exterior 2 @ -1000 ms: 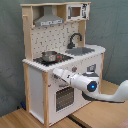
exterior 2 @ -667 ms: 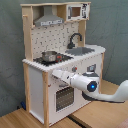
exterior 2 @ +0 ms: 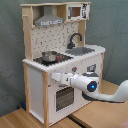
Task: Play with the kitchen
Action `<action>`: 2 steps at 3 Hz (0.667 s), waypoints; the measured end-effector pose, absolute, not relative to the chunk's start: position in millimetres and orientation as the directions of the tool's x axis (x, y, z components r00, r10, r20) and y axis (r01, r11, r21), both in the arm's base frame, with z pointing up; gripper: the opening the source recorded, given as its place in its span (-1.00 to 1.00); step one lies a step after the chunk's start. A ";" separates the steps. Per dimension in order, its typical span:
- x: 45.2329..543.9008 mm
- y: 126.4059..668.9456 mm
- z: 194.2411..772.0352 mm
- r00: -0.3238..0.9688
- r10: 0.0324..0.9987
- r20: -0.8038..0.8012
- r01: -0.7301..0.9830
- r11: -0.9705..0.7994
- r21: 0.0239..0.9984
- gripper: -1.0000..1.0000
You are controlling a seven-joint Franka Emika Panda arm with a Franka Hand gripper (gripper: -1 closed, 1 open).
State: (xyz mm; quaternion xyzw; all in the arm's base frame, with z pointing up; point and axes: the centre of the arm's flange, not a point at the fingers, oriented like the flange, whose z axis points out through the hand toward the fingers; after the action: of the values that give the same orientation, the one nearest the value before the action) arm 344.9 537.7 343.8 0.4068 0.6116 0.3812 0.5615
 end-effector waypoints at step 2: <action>344.5 538.3 344.0 -0.055 0.808 -0.586 0.057 0.589 0.806 -1.00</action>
State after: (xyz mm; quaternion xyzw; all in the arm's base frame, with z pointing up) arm 344.5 538.3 344.0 0.3298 0.6562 0.3114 0.6031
